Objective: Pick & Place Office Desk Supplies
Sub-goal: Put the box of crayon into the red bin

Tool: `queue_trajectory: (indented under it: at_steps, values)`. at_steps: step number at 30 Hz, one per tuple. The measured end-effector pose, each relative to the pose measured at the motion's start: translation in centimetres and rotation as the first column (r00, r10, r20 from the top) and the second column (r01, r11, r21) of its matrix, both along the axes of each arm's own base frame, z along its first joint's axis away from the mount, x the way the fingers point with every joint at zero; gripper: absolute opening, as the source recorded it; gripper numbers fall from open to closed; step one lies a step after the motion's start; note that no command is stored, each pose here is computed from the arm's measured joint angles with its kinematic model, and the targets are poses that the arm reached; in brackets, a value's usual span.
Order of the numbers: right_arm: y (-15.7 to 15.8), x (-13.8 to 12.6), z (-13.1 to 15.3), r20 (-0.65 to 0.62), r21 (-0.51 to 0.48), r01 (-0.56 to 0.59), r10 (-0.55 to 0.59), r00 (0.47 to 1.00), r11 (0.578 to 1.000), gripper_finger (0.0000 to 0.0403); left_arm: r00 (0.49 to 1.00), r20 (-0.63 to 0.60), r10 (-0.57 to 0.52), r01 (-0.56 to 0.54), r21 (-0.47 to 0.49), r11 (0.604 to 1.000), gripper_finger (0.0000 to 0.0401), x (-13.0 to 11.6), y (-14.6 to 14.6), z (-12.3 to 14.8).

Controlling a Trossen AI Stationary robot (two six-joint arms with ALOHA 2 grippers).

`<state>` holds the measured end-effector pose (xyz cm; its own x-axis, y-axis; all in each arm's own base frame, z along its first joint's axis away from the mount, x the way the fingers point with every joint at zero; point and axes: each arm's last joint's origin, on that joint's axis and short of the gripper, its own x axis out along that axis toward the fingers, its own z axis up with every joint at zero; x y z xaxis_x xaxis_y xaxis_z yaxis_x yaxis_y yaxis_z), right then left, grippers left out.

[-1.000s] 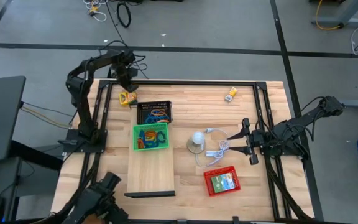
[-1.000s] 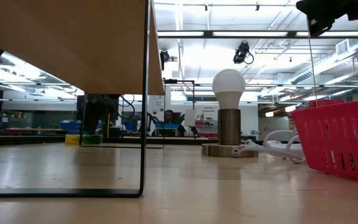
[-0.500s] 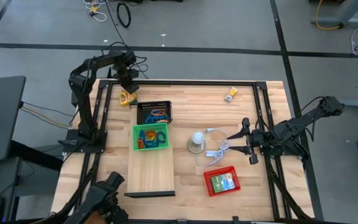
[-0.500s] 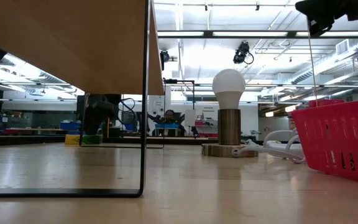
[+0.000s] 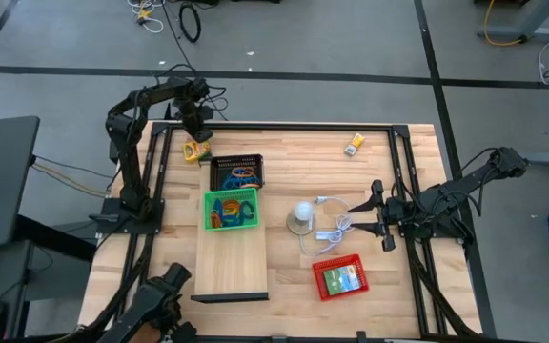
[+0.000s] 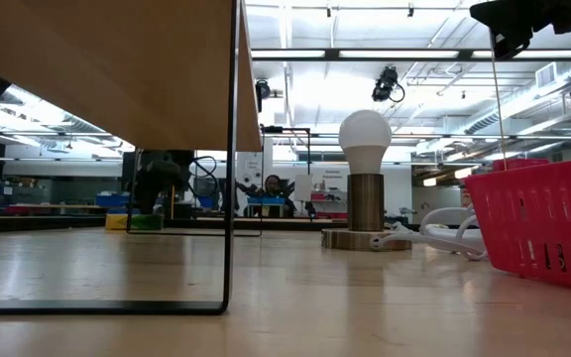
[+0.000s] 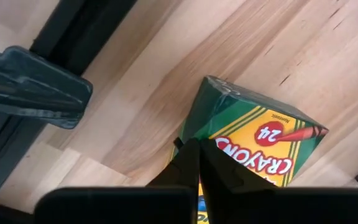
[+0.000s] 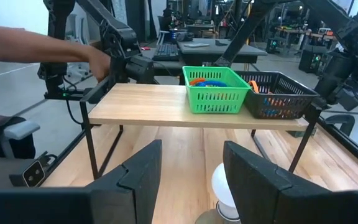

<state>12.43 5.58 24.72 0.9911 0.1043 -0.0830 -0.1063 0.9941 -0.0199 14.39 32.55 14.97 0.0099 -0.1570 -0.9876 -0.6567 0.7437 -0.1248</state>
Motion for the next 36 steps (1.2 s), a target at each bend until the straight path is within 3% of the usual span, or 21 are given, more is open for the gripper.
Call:
queue_trajectory:
  at_steps: [9,24,28,32,36]
  values:
    - [0.0,0.0,0.0,-0.001,0.007,0.002,-0.002,1.000,1.000,0.0181,0.998,-0.055,0.017,-0.015,0.040,0.999,0.0002,0.1,-0.9,2.3]
    - [0.0,0.0,0.0,-0.001,0.007,0.001,-0.001,1.000,1.000,0.0181,1.000,0.010,-0.005,0.003,0.115,0.993,0.0001,0.1,-3.5,7.9]
    - [0.0,0.0,0.0,-0.001,0.007,0.000,0.000,1.000,1.000,0.0181,0.997,0.073,-0.012,0.010,0.033,0.999,0.0001,0.1,-4.1,8.0]
    - [0.0,0.0,0.0,-0.002,0.015,-0.001,0.001,1.000,1.000,0.0181,0.995,0.096,0.001,-0.009,0.079,0.997,0.0009,0.4,-3.5,7.7]
    - [0.0,0.0,-0.1,-0.011,0.026,0.002,-0.001,1.000,1.000,0.0181,0.996,0.089,0.008,-0.014,0.062,0.998,0.0048,0.6,-3.0,6.7]
